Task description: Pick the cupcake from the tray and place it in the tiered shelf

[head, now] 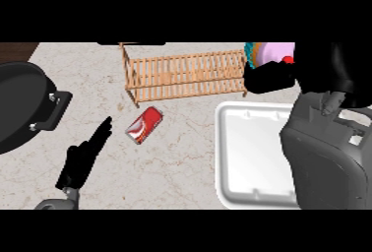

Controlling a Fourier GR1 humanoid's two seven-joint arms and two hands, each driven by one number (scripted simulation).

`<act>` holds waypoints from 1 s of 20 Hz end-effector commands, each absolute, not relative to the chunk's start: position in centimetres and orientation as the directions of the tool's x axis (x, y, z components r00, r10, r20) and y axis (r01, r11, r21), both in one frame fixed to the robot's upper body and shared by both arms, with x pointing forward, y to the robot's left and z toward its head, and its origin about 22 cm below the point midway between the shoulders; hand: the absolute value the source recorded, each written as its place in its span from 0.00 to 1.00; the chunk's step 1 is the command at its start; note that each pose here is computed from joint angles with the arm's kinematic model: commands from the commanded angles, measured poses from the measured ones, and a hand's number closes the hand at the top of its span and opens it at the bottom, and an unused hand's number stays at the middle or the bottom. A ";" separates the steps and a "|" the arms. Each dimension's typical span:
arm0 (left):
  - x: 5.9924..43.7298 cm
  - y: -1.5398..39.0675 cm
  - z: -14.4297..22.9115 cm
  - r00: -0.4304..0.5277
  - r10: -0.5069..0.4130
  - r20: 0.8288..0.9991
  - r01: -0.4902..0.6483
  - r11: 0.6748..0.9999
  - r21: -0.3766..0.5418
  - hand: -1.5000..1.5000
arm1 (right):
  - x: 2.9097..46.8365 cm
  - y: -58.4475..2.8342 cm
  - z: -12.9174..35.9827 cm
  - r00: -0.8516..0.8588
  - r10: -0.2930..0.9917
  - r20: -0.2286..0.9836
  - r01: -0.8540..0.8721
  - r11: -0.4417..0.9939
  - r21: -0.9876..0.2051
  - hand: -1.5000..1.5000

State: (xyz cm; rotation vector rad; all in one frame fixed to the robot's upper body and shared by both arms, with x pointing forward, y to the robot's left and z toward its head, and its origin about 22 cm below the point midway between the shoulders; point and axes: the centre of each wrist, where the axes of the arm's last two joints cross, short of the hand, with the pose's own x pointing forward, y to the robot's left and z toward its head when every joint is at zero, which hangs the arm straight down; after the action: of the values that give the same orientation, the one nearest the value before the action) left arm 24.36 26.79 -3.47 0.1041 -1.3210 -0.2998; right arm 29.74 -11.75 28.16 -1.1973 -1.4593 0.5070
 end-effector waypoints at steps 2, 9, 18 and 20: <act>24.6 27.5 -1.8 0.219 -0.278 0.935 0.164 0.955 0.246 0.50 | 35.6 -12.7 29.9 0.204 0.837 0.508 0.401 0.401 -0.823 1.00; 25.7 25.4 -2.9 0.191 -0.284 0.940 0.152 0.954 0.258 0.50 | 41.8 -12.4 28.7 0.180 0.883 0.434 0.337 0.359 -0.870 1.00; 23.8 26.2 -2.9 0.210 -0.267 0.940 0.186 0.955 0.230 0.50 | 45.7 -9.6 23.6 0.182 0.897 0.403 0.214 0.364 -0.907 1.00; 25.2 25.9 -3.3 0.197 -0.277 0.940 0.184 0.953 0.242 0.50 | 46.4 -9.6 25.2 0.173 0.895 0.411 0.198 0.377 -0.905 1.00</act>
State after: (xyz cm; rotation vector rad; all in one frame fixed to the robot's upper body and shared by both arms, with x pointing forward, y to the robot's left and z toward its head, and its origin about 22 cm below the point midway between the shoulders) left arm 24.63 25.96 -2.82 0.0877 -1.3332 -0.3177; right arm 45.27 -9.77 25.17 -1.1355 -1.3402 0.6502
